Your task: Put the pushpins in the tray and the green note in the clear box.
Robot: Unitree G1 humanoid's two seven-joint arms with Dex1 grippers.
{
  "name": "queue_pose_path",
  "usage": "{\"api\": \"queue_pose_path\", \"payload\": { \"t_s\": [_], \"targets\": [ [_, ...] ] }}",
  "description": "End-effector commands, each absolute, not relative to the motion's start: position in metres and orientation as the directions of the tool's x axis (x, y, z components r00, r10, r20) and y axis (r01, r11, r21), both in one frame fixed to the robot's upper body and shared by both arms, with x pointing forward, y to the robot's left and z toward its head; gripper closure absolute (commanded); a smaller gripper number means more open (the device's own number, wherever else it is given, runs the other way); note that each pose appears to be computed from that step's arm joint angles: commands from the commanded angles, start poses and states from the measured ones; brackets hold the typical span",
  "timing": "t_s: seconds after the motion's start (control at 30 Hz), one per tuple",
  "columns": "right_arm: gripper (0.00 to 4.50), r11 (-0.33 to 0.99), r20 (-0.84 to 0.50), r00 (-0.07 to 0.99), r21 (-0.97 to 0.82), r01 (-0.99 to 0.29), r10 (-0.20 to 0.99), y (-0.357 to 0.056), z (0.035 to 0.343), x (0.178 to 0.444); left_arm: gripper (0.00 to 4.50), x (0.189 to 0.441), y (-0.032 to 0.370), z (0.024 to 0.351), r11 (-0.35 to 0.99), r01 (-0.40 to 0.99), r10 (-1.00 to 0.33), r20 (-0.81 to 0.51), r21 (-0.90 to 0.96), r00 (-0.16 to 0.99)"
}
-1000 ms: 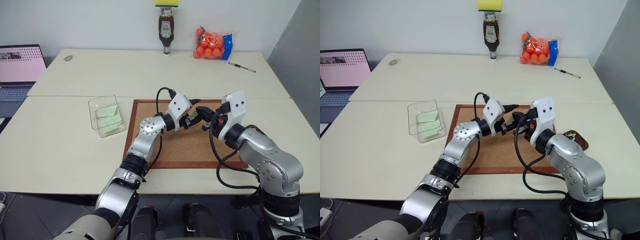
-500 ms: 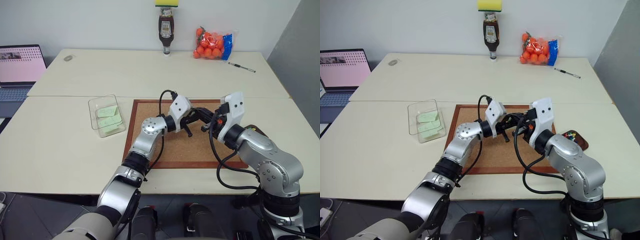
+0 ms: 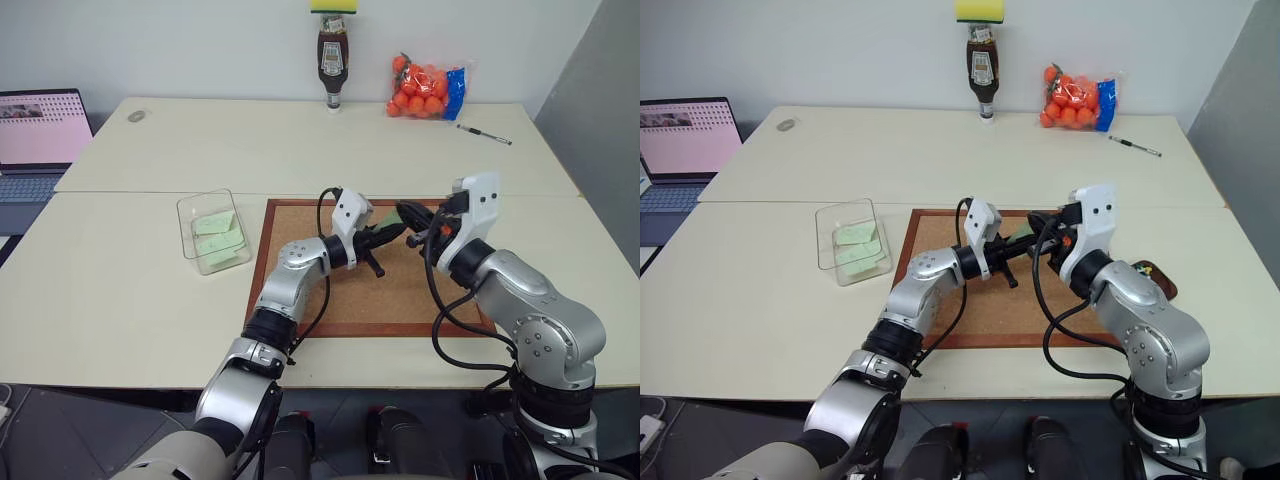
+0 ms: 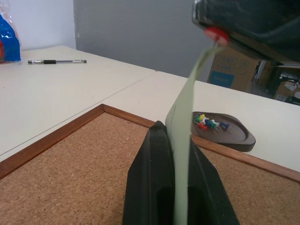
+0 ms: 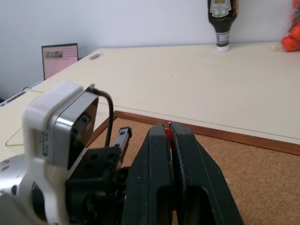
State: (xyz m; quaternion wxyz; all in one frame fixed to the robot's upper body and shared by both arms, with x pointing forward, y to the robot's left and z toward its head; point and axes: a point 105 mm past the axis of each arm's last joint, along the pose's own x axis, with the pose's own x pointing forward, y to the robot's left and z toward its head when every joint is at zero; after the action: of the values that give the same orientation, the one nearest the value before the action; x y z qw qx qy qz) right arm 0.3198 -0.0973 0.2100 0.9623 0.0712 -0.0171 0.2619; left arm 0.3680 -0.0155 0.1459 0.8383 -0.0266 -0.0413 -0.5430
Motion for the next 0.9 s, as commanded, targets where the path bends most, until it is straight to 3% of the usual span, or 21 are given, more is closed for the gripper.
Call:
{"api": "queue_pose_path", "payload": {
  "t_s": [0.03, 0.5, 0.73, 0.9],
  "targets": [
    [4.5, 0.869, 0.155, 0.873, 0.117, -0.481, 0.462, -0.107, 0.231, 0.321, 4.48, 0.363, -0.02, 0.16, 0.388, 0.922, -0.911, 0.149, -0.002, 0.384],
    [4.5, 0.873, 0.125, 0.876, 0.096, -0.479, 0.467, -0.109, 0.225, 0.317, 4.48, 0.367, -0.016, 0.179, 0.4, 0.907, -0.876, 0.236, -0.133, 0.421],
    [4.5, 0.909, 0.09, 0.908, 0.04, -0.414, 0.409, -0.12, 0.218, 0.323, 4.48, 0.362, -0.007, 0.195, 0.389, 0.897, -0.848, 0.299, -0.208, 0.437],
    [4.5, 0.928, 0.122, 0.926, 0.066, -0.366, 0.357, -0.128, 0.223, 0.327, 4.48, 0.355, 0.005, 0.181, 0.418, 0.879, -0.845, 0.256, -0.23, 0.469]
  ]
}}
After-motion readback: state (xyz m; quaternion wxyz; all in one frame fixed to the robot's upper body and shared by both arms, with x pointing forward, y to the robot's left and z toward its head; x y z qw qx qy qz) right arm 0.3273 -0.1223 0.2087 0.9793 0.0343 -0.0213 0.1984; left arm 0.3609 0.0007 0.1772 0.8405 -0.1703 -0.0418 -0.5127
